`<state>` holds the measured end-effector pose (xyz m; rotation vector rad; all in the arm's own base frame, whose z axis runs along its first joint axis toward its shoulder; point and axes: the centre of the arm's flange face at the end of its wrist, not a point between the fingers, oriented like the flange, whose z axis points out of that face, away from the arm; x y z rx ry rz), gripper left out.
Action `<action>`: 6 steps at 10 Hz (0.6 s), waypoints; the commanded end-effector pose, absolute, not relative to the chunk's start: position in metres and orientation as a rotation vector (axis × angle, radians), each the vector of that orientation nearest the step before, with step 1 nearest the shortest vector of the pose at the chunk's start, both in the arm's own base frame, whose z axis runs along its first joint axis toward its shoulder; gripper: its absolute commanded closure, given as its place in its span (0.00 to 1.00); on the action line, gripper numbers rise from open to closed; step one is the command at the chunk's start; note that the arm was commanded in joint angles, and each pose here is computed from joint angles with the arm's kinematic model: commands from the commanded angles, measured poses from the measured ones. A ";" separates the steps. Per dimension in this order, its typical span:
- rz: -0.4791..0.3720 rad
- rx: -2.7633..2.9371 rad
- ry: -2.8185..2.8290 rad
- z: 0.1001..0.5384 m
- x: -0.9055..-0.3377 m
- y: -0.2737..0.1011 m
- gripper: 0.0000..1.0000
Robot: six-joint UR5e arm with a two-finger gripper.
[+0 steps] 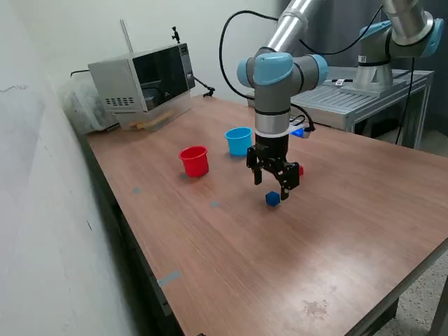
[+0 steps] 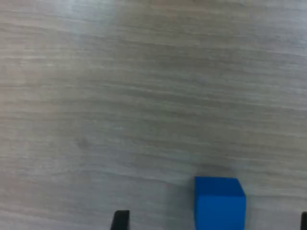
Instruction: Place red objects in the red bin, and blue objects in the blue bin.
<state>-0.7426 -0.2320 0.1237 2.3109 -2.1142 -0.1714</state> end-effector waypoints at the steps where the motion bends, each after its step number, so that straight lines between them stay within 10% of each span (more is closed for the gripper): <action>1: -0.164 2.314 -2.116 0.121 -0.740 -0.231 0.00; 6: -0.164 2.325 -2.104 0.121 -0.738 -0.239 0.00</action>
